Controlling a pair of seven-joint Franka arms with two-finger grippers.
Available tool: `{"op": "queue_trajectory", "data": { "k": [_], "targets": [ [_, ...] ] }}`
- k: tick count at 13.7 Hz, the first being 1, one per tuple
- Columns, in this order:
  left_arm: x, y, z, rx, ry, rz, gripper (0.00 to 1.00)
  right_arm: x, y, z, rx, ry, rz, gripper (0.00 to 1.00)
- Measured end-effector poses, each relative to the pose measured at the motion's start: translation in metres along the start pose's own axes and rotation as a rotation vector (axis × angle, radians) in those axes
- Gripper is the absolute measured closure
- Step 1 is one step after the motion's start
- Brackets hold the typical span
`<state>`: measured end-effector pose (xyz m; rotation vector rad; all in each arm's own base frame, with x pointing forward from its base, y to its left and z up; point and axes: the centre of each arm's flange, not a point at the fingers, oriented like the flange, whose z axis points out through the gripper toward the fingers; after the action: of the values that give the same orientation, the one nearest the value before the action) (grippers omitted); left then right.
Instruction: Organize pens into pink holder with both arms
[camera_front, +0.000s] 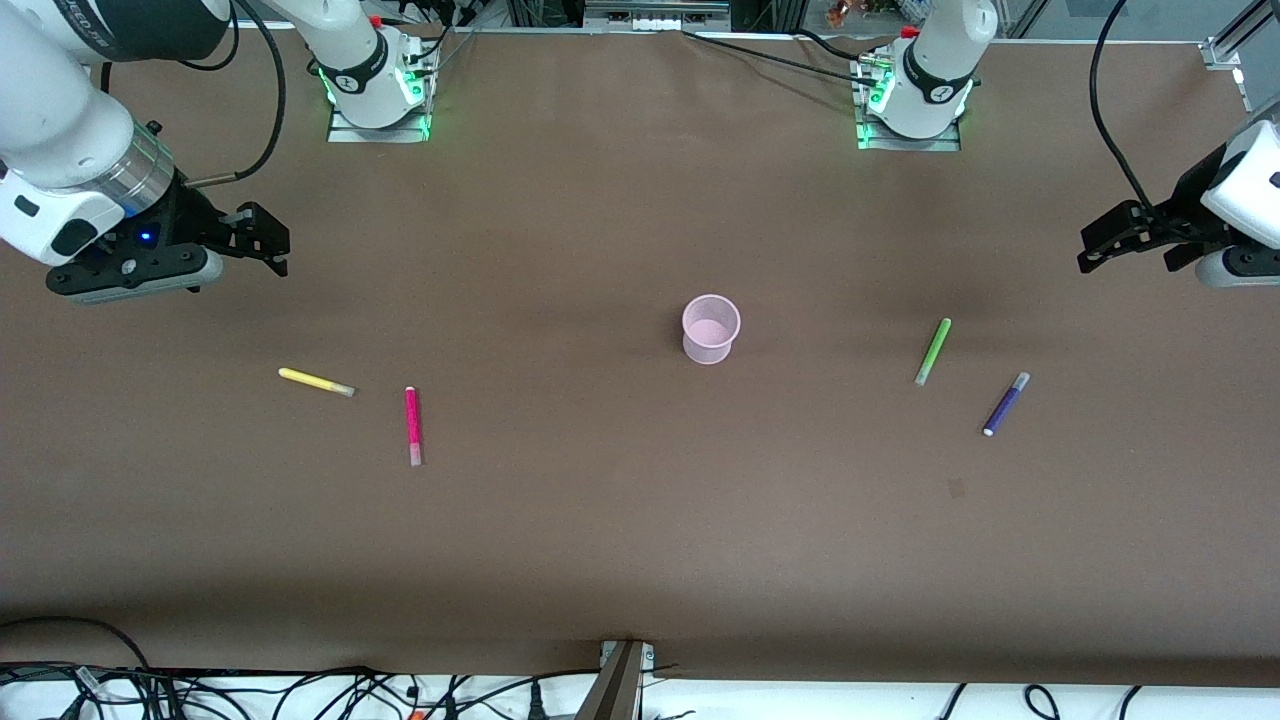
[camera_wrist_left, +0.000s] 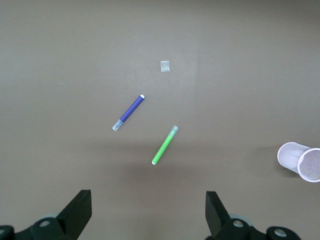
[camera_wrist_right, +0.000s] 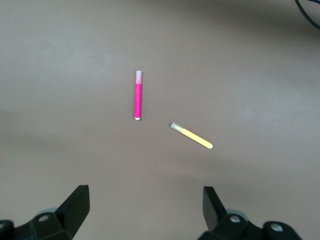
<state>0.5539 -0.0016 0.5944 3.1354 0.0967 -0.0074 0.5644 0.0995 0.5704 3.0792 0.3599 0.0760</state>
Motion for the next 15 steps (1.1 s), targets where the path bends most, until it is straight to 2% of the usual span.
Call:
{"op": "queue_trajectory", "data": {
  "k": [11,15],
  "targets": [
    [-0.001,0.000,0.001,0.000,-0.008,0.000,0.00,0.003,-0.005,-0.001,0.005,0.019,0.030,0.00],
    [0.001,0.000,0.033,0.006,-0.128,0.018,0.00,0.007,-0.011,0.009,0.011,0.002,0.020,0.00]
  ]
}}
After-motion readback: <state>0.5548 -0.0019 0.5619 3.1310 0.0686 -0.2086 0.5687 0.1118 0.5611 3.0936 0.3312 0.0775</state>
